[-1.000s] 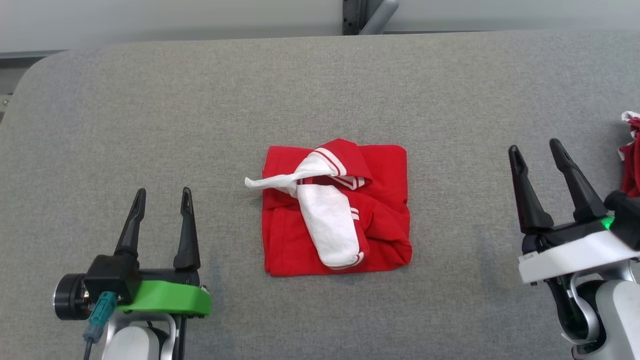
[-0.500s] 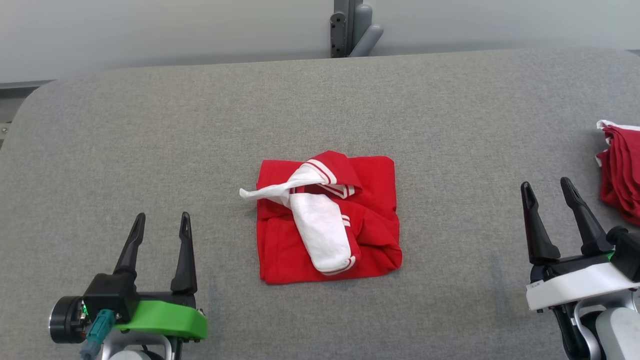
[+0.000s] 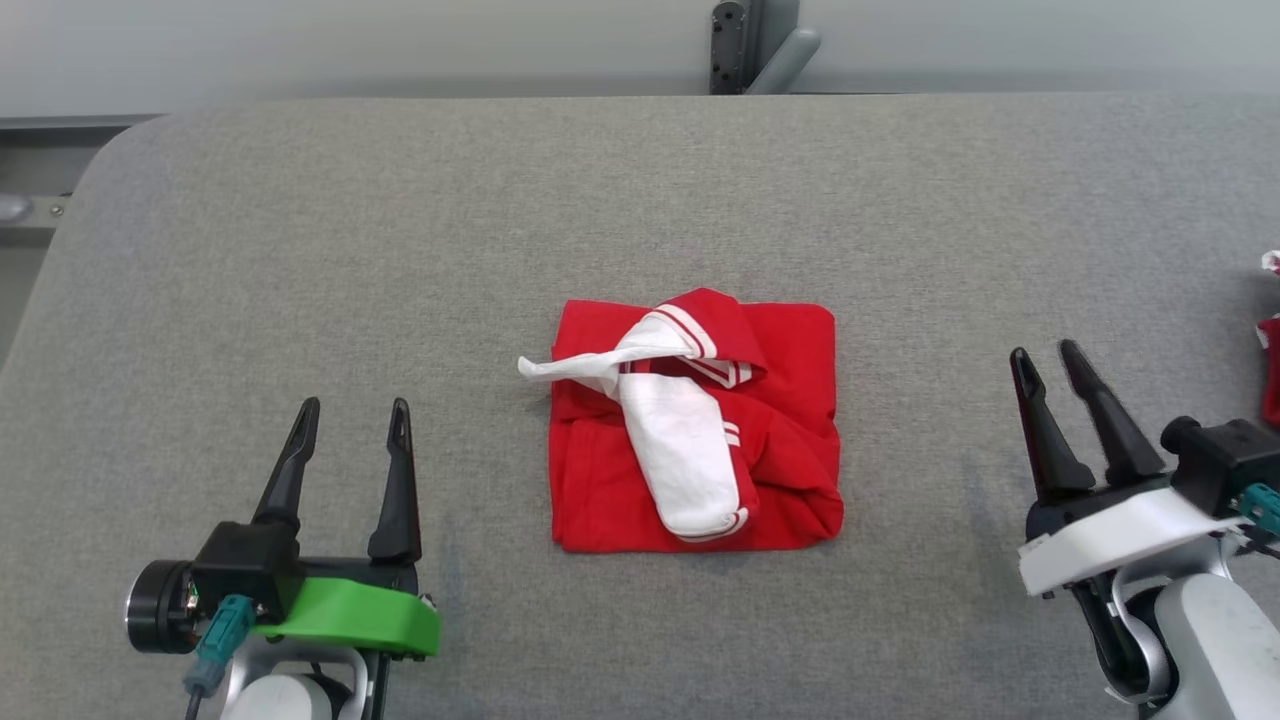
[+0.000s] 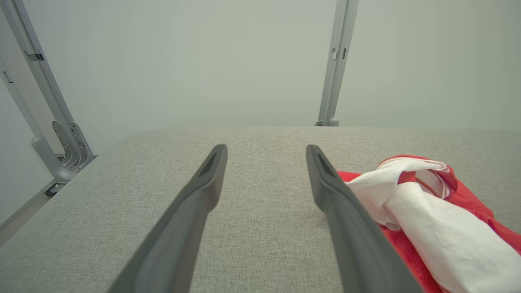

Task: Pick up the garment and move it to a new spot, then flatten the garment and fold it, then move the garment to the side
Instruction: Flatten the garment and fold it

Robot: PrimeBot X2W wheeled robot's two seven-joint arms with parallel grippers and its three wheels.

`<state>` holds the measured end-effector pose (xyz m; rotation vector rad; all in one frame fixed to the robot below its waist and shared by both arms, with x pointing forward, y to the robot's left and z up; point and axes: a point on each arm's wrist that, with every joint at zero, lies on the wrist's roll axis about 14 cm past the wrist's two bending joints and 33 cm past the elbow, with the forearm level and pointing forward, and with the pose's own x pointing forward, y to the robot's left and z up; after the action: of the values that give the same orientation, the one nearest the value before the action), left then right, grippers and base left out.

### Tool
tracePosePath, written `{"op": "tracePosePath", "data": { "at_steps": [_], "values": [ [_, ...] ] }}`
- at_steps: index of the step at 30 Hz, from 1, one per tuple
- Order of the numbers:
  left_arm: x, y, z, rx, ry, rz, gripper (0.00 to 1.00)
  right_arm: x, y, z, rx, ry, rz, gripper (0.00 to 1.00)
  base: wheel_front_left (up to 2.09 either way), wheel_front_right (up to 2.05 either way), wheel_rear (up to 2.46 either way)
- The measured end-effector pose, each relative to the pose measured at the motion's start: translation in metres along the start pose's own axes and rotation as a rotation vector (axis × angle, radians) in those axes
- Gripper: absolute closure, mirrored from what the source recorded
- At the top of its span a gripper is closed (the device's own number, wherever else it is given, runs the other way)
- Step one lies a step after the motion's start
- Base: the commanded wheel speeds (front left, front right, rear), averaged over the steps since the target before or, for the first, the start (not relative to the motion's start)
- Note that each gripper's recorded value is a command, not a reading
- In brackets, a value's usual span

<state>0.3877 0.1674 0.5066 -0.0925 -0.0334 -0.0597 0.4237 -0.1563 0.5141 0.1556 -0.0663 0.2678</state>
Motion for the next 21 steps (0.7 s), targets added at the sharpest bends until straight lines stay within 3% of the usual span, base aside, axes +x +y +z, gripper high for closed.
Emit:
{"op": "tracePosePath", "data": {
  "at_steps": [11, 16, 21],
  "values": [
    [0.006, 0.012, -0.004, -0.023, -0.016, 0.051, 0.0, 0.055, 0.079, -0.068, 0.046, 0.192, 0.265, 1.0, 0.0, 0.0, 0.0],
    [0.004, 0.02, -0.01, -0.028, -0.001, 0.082, 0.0, 0.06, 0.102, -0.107, 0.043, 0.322, 0.346, 1.0, 0.0, 0.0, 0.0],
    [-0.001, 0.029, -0.016, -0.028, 0.016, 0.116, 0.0, 0.068, 0.12, -0.121, 0.057, 0.354, 0.404, 1.0, 0.0, 0.0, 0.0]
  ]
}}
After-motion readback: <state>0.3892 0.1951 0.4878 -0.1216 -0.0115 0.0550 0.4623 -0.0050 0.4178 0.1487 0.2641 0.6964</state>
